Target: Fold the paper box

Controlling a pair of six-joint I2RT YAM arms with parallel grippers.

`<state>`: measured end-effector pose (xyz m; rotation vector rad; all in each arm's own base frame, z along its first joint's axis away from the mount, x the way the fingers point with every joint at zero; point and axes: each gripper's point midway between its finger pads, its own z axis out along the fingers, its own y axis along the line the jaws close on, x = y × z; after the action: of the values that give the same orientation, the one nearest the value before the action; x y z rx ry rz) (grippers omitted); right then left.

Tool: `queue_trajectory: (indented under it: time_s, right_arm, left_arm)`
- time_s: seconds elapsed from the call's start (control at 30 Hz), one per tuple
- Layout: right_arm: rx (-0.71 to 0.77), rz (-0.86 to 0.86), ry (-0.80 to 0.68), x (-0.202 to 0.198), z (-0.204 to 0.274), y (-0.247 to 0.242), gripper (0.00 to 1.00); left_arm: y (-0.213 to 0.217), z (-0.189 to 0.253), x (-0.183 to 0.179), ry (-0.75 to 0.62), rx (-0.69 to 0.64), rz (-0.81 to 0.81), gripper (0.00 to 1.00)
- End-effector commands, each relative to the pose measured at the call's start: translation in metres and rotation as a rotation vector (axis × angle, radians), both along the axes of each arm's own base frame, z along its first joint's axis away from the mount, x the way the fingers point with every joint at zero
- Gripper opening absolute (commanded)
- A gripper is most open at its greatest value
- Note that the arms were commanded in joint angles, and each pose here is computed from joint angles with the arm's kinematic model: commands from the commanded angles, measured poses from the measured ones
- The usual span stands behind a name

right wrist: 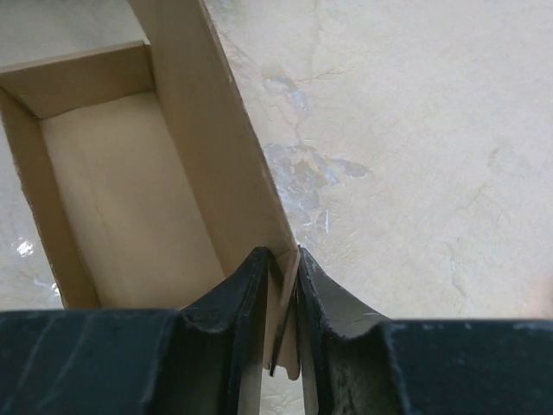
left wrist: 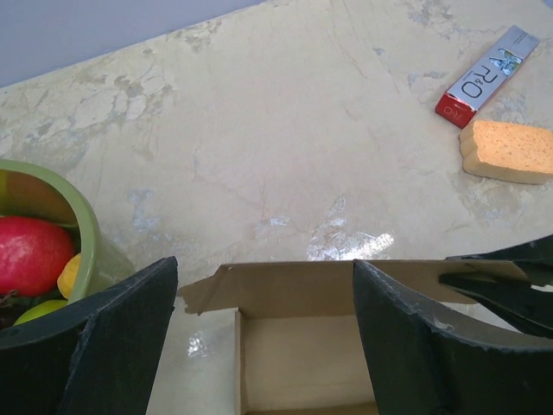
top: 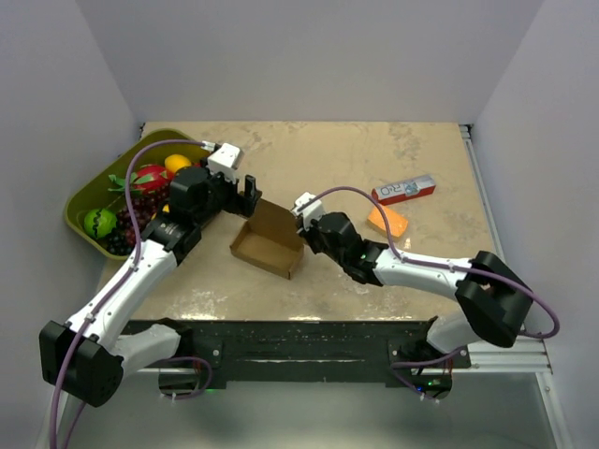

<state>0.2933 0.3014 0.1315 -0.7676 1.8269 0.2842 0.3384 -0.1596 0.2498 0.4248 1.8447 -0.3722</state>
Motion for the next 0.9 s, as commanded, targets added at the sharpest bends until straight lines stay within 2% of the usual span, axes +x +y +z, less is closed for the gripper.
queue_trajectory:
  time_s: [0.0,0.03,0.1,0.13,0.27,0.3,0.4,0.5,0.6,0.63,0.73,0.8,0.87]
  right_arm:
    - [0.051,0.079,-0.044,0.010,0.032,0.025,0.25]
    - [0.060,0.084,-0.040,0.009,0.036,0.027,0.33]
    - [0.095,0.094,-0.032,0.005,0.046,0.028,0.39]
    - [0.099,0.096,-0.024,0.002,0.049,0.027,0.51]
    - [0.179,0.090,0.017,-0.013,0.070,0.019,0.70]
    - [0.205,0.086,0.018,-0.017,0.078,0.016,0.84]
    - [0.297,0.027,0.013,-0.024,0.106,-0.004,0.97]
    - [0.326,-0.069,-0.006,-0.019,0.129,-0.043,0.99]
    - [0.345,-0.204,-0.005,0.004,0.145,-0.094,0.99]
    - [0.353,-0.294,-0.012,0.023,0.151,-0.123,0.99]
    - [0.285,-0.479,0.082,0.052,0.128,-0.173,0.99]
    - [0.204,-0.596,0.219,0.064,0.084,-0.194,0.99]
    - [0.170,-0.731,0.281,0.076,0.065,-0.220,0.99]
  left_arm:
    - [0.004,0.014,0.003,-0.064,0.000,0.001,0.86]
    - [0.004,0.013,0.003,-0.062,0.002,0.005,0.87]
    - [0.004,0.013,0.003,-0.060,0.001,0.004,0.87]
    - [0.003,0.013,0.003,-0.059,0.000,0.000,0.88]
    - [0.001,0.011,0.003,-0.047,-0.011,-0.007,0.90]
    - [0.000,0.013,0.003,-0.049,-0.017,-0.012,0.91]
    - [-0.003,0.017,0.000,-0.047,-0.059,-0.038,0.93]
    - [0.000,0.019,0.002,-0.037,-0.107,-0.045,0.94]
    - [0.002,0.019,0.004,-0.018,-0.148,-0.050,0.94]
    - [0.002,0.020,0.003,-0.012,-0.167,-0.057,0.94]
    - [0.002,0.020,0.004,-0.010,-0.178,-0.061,0.94]
    - [0.004,0.019,0.004,-0.008,-0.173,-0.054,0.94]
    - [0.006,0.017,0.005,-0.008,-0.168,-0.044,0.94]
